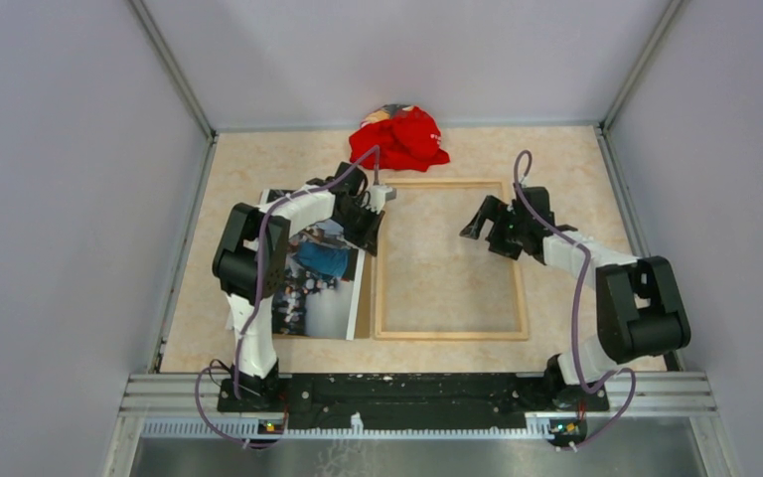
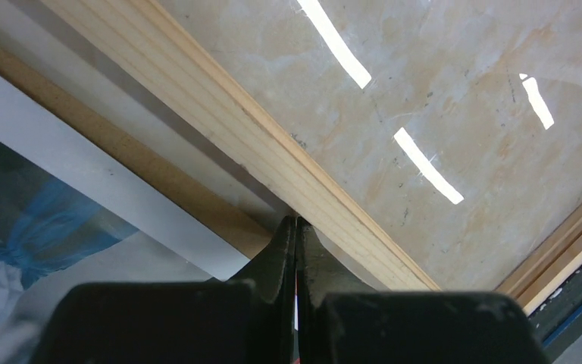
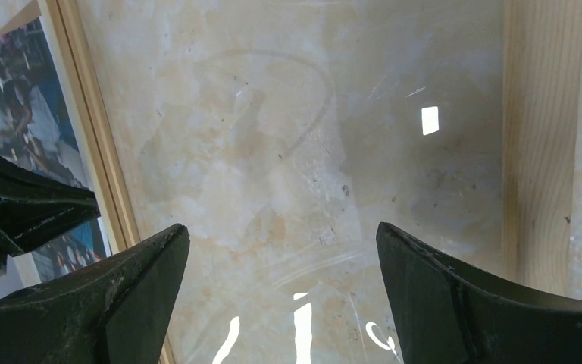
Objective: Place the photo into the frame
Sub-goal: Place the photo frame item in the photo frame.
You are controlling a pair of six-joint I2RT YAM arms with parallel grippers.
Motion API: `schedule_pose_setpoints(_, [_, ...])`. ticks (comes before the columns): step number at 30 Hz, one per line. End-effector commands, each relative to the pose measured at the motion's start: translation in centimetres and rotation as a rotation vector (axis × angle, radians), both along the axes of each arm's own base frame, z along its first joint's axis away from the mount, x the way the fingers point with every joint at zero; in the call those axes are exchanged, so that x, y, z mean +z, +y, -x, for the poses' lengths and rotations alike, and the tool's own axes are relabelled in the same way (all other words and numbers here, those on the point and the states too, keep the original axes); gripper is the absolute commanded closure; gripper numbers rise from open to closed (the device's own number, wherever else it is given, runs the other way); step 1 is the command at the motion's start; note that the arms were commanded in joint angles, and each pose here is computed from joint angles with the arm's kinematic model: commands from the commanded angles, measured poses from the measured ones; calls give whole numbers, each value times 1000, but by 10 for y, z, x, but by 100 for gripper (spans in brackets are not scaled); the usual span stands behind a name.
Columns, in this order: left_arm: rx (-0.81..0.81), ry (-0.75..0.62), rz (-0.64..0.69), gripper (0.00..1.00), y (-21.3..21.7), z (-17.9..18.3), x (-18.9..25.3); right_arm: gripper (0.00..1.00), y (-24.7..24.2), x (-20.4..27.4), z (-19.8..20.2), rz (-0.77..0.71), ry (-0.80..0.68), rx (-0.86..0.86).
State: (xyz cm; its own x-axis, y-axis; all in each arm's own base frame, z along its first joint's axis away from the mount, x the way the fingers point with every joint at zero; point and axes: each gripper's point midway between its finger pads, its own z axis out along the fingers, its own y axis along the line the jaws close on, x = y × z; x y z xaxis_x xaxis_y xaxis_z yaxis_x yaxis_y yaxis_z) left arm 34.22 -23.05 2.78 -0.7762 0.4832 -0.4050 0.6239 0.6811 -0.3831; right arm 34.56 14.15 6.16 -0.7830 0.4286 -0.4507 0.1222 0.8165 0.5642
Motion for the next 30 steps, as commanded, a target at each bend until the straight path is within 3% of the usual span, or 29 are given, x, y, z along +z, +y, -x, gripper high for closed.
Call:
schedule_pose_setpoints(1, [-17, -30, -13, 100, -3, -7, -8, 7, 4, 30, -7, -22, -69, 5])
schedule_pose_setpoints(7, [-21, -47, -22, 100, -1, -8, -4, 7, -25, 48, -17, 113, -97, -58])
schedule_pose_setpoints(16, [-20, -53, -18, 100, 0, -9, 1, 14, -48, 16, -5, 300, -11, -94])
schedule_pose_setpoints(30, [-14, -69, -9, 100, 0, -13, 8, 17, -48, -34, 10, 341, 111, -64])
